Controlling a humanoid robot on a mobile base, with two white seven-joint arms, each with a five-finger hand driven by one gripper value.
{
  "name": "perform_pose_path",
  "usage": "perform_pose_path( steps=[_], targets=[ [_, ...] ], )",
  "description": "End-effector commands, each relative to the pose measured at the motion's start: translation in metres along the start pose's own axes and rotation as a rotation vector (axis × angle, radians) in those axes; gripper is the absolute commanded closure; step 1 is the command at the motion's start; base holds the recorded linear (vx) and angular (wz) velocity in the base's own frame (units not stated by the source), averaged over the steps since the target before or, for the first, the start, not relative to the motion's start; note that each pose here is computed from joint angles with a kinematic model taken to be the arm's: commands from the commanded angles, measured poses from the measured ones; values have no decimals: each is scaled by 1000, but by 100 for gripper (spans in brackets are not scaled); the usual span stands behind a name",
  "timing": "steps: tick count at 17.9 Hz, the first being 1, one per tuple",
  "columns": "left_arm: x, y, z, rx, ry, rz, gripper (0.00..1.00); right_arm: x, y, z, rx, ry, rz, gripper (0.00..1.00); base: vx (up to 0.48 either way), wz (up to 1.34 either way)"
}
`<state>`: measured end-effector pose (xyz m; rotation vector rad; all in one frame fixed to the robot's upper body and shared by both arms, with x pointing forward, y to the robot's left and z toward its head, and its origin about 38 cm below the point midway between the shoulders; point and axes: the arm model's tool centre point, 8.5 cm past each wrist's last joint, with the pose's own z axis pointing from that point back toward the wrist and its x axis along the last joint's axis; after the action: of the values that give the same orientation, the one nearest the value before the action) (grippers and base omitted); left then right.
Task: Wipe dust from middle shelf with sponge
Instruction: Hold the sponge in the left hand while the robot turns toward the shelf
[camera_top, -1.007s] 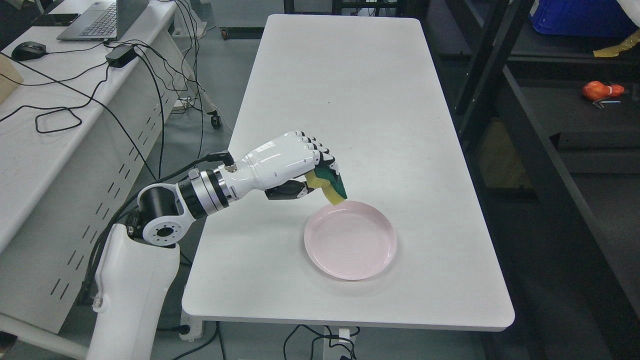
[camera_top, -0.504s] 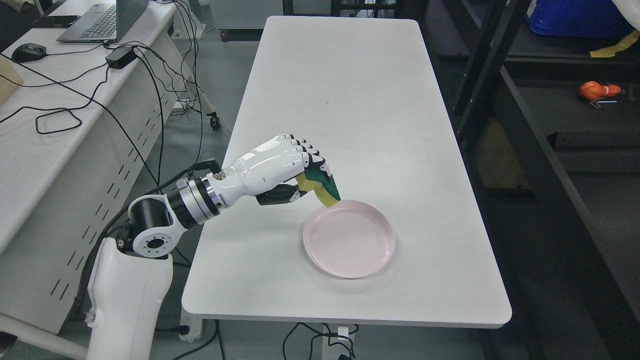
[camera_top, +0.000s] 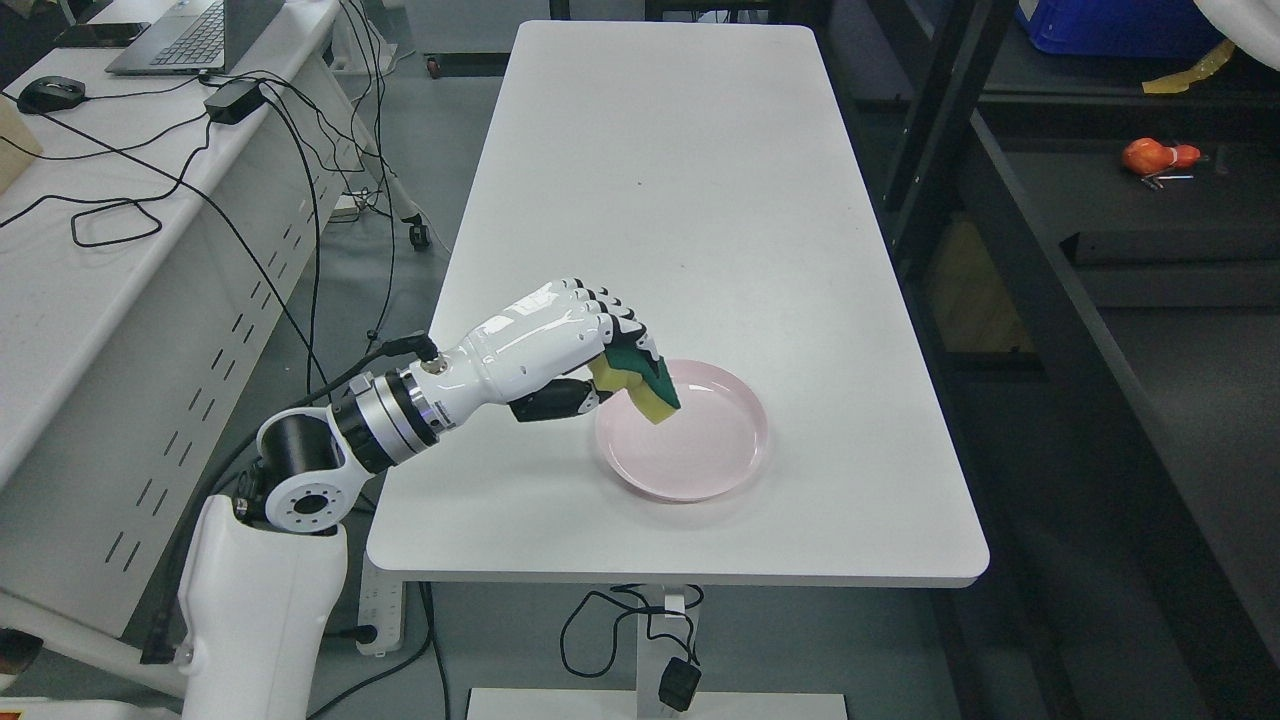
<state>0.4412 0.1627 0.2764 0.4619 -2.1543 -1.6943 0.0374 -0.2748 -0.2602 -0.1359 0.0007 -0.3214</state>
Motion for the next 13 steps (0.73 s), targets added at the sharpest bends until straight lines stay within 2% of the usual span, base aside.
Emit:
perform_pose_path(
  steps=[1, 13],
  targets=[
    [2, -5, 3, 36, 16, 33, 100, 10, -10, 0, -14, -22, -3, 0, -200, -42],
    [2, -5, 3, 38, 17, 34, 100, 10, -10, 0, -14, -22, -3, 0, -131, -51]
  ],
)
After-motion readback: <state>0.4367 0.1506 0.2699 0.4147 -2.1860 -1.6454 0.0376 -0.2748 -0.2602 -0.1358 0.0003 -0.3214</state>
